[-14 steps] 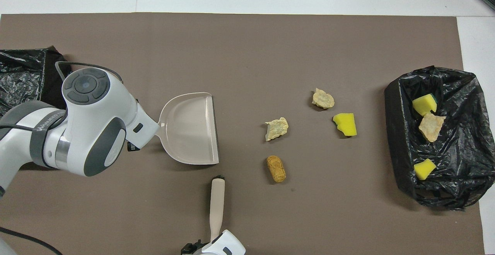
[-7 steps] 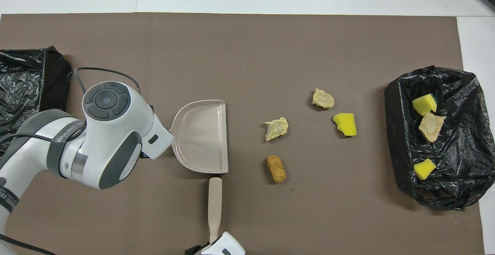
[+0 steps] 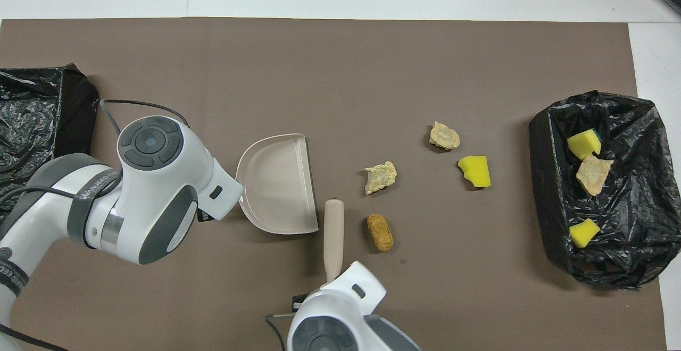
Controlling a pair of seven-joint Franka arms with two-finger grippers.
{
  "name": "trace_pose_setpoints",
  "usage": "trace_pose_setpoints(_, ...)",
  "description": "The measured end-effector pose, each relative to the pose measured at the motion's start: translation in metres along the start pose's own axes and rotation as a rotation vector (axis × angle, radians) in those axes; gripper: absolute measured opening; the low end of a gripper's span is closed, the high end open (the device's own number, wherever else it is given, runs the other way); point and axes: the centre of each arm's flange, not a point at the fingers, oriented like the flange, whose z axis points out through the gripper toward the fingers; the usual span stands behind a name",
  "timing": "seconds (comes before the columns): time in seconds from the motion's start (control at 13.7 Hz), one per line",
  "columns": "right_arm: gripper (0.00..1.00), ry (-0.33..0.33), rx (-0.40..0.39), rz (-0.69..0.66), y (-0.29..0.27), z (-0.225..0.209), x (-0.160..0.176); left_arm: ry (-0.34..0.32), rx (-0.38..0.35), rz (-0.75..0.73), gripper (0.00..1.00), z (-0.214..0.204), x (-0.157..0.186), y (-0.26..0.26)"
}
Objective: Sweep and dump trash in bin
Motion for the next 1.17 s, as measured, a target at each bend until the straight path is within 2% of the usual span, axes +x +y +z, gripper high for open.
trace_pose_setpoints(0.22,0.26,0.022,-0.021,0.003,0.073,-0.022,0.058,-0.007,-0.001,-0.001,0.33,-0.002,0.014,0.016)
trace_pose_setpoints(0.51,0.26,-0.012,-0.065,-0.033,0.166,0.003,0.126,-0.020,-0.004,-0.015,0.33,-0.003,0.030,0.039)
trace_pose_setpoints(0.66,0.26,-0.002,-0.138,-0.084,0.216,0.014,0.152,-0.029,-0.007,-0.056,0.33,0.000,0.042,0.051)
trace_pose_setpoints(0.8,0.26,0.009,-0.205,-0.108,0.266,0.021,0.168,-0.033,-0.008,-0.087,0.33,0.003,0.047,0.057)
trace_pose_setpoints(0.95,0.26,0.026,-0.198,-0.142,0.312,0.033,0.177,-0.034,-0.008,-0.097,0.33,0.003,0.049,0.059)
trace_pose_setpoints(1.17,0.26,0.002,-0.189,-0.163,0.352,0.053,0.170,-0.035,-0.007,-0.102,0.33,0.003,0.051,0.061)
